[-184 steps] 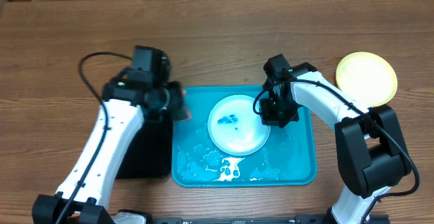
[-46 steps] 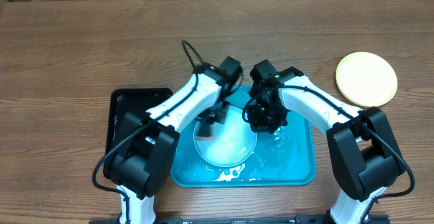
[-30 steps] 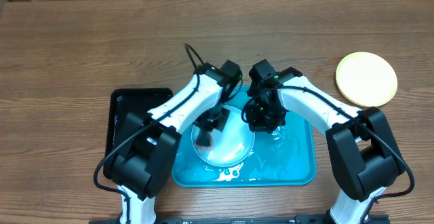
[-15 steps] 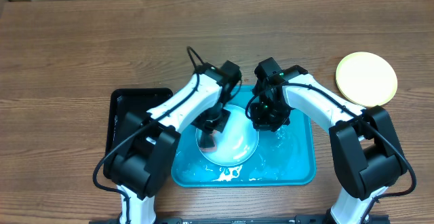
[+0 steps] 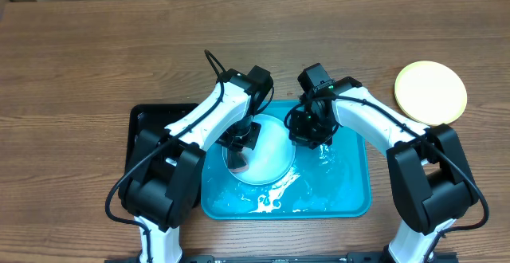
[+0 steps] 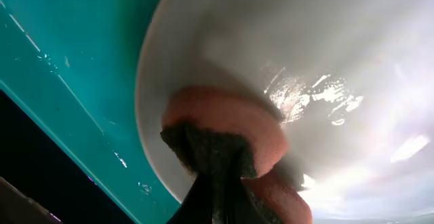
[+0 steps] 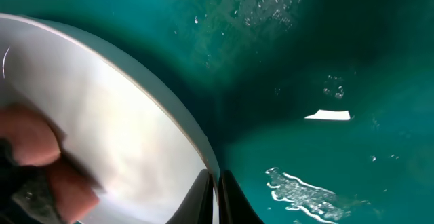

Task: Clean dirty plates on tray and stack at the side

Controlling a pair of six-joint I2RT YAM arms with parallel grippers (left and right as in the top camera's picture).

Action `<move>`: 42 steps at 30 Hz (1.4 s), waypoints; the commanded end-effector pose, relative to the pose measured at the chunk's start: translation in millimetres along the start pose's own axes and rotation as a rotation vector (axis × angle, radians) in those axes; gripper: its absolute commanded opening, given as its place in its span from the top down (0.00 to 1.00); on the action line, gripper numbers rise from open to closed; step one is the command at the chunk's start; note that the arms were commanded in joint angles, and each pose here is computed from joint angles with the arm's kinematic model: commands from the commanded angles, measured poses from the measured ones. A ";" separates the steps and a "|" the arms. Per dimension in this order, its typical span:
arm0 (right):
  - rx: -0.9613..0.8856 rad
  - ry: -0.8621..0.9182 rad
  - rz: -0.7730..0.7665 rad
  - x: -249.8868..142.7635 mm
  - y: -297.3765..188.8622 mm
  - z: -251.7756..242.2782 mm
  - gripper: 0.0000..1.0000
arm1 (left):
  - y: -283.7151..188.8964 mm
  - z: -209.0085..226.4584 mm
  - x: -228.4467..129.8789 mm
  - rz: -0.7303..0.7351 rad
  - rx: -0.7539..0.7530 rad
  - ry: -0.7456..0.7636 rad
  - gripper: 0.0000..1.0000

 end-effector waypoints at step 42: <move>-0.013 0.069 -0.005 0.6 -1.7 -6.3 0.96 | -89.0 73.7 27.5 -0.138 0.020 -0.468 0.96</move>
Point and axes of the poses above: each gripper's point midway between its finger pads, its own y axis out along the fingers, its own z axis along the line the jaws close on, x = y × z, the point moved 4 cm from there along -y, back along the fingers, and after that the axes turned 12 degrees about -y, right-handed, at the moved point
